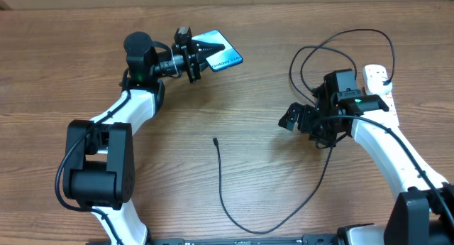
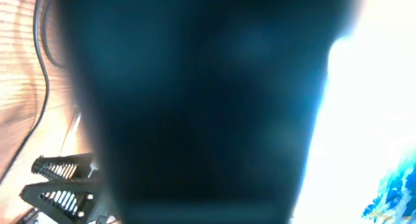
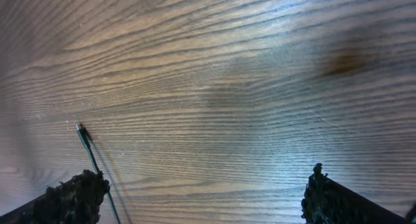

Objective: Plug charger to phone and switch on socket
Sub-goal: 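Open the right gripper off the phone and move it toward the cable, then rotate the phone upright with the left gripper, bottom edge down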

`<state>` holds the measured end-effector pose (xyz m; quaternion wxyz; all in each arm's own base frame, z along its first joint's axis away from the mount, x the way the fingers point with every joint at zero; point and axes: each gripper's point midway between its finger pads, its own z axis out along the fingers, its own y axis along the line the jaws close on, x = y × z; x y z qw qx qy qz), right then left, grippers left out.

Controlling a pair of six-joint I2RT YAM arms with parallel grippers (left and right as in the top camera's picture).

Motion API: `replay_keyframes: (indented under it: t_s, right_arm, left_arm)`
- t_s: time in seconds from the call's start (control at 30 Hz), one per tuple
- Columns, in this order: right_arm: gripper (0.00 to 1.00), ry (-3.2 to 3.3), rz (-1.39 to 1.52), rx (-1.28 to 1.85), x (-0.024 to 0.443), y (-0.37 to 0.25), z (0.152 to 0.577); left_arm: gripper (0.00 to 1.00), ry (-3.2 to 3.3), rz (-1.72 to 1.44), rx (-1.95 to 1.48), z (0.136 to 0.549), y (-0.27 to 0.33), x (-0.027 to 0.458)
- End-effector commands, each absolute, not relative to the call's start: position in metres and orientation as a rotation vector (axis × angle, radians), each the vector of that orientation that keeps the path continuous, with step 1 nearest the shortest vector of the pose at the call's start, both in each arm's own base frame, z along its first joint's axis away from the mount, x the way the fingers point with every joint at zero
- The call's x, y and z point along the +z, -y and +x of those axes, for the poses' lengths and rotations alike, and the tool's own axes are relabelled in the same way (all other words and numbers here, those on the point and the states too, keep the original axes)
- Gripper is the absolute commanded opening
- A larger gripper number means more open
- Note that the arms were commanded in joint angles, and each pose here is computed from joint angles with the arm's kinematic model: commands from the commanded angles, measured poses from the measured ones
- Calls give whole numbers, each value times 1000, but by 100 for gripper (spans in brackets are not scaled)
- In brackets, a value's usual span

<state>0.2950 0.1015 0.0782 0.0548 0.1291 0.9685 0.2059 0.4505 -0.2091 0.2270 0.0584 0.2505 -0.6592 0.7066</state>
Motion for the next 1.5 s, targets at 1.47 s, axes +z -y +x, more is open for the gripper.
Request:
replay_keyframes:
  t_s: [1.47]
  right_arm:
    - [100, -2912, 371, 603, 85, -100, 299]
  left_arm:
    - [5, 2184, 511, 2200, 445, 215, 229]
